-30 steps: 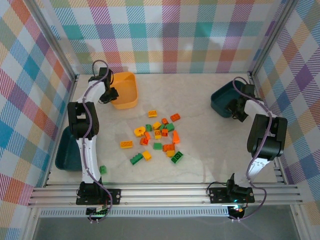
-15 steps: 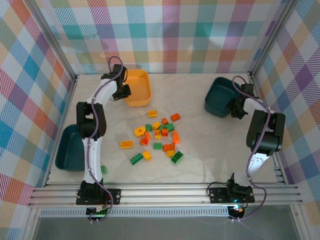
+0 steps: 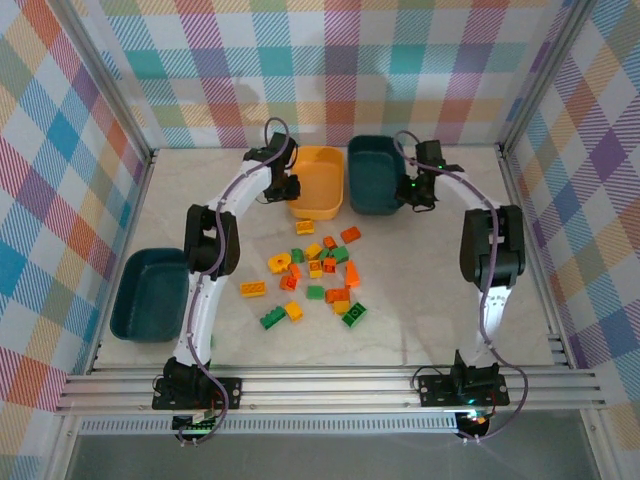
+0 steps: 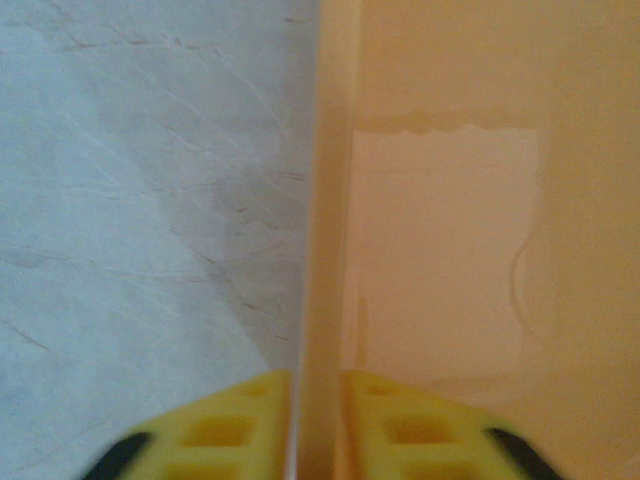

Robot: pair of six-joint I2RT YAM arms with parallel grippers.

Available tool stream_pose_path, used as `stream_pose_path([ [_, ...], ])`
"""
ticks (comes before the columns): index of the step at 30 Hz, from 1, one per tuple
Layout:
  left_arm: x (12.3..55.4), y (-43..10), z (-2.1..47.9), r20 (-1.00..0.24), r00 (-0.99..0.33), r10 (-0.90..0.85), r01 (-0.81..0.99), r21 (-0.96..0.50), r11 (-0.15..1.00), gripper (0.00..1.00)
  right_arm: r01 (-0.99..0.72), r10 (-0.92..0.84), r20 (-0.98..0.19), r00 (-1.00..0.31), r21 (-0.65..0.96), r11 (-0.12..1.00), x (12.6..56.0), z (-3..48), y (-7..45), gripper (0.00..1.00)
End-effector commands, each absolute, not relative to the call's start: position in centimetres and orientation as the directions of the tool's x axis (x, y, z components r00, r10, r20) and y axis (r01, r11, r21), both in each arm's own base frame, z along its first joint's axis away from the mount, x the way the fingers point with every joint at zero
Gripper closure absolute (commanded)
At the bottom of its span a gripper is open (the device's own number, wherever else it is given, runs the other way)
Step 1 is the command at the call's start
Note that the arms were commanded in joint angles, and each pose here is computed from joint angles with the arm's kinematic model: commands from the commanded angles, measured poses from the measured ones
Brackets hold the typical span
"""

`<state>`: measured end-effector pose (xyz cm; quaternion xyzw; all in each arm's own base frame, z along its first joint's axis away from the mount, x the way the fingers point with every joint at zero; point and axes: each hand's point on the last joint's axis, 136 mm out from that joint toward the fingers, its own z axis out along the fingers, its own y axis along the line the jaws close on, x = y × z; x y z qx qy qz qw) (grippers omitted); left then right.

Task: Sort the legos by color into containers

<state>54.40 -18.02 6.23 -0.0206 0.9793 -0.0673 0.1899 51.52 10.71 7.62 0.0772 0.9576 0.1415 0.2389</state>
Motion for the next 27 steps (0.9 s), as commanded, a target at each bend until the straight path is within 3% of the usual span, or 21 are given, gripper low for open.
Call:
stream_pose_path([
  [1, 53.9, -16.6, 7.7, -0.363, -0.929, -0.067, -0.031, -0.106, 0.994, 0.60, 0.060, 0.166, -0.416, -0.894, 0.257, 0.965, 51.6, 6.8, 10.4, 1.00],
  [4, 53.2, -15.4, 10.1, -0.396, -0.914, -0.085, -0.060, -0.076, 0.995, 0.41, 0.060, 0.158, -0.403, -0.901, 0.245, 0.968, 51.7, 6.4, 10.5, 0.94],
  [6, 52.1, -14.3, 12.1, -0.422, -0.899, -0.115, -0.095, -0.070, 0.993, 0.37, 0.068, 0.167, -0.403, -0.900, 0.250, 0.966, 51.6, 6.4, 10.6, 0.83],
  [7, 51.5, -13.7, 13.1, -0.436, -0.890, -0.132, -0.114, -0.069, 0.991, 0.34, 0.066, 0.167, -0.404, -0.899, 0.253, 0.965, 51.5, 6.4, 10.6, 0.82],
  [12, 45.4, -7.5, 16.9, -0.522, -0.805, -0.281, -0.346, 0.027, 0.938, 0.02, 0.061, 0.168, -0.409, -0.897, 0.263, 0.963, 51.0, 7.1, 10.7, 0.58],
  [16, 38.0, -1.5, 15.9, -0.511, -0.707, -0.489, -0.587, 0.038, 0.809, 0.01, 0.079, 0.189, -0.409, -0.893, 0.271, 0.959, 50.1, 7.8, 10.5, 0.48],
  [20, 32.5, 1.2, 12.8, -0.471, -0.645, -0.601, -0.665, -0.040, 0.746, 0.01, 0.091, 0.213, -0.420, -0.882, 0.291, 0.952, 48.9, 9.2, 10.4, 0.37],
  [23, 29.8, 2.6, 10.5, -0.416, -0.668, -0.617, -0.687, 0.028, 0.726, 0.03, 0.101, 0.225, -0.420, -0.879, 0.296, 0.950, 47.4, 9.8, 10.1, 0.34],
  [27, 28.3, 4.1, 10.2, -0.444, -0.641, -0.626, -0.715, 0.050, 0.697, 0.07, 0.104, 0.242, -0.419, -0.875, 0.326, 0.940, 45.0, 10.1, 10.1, 0.33],
])
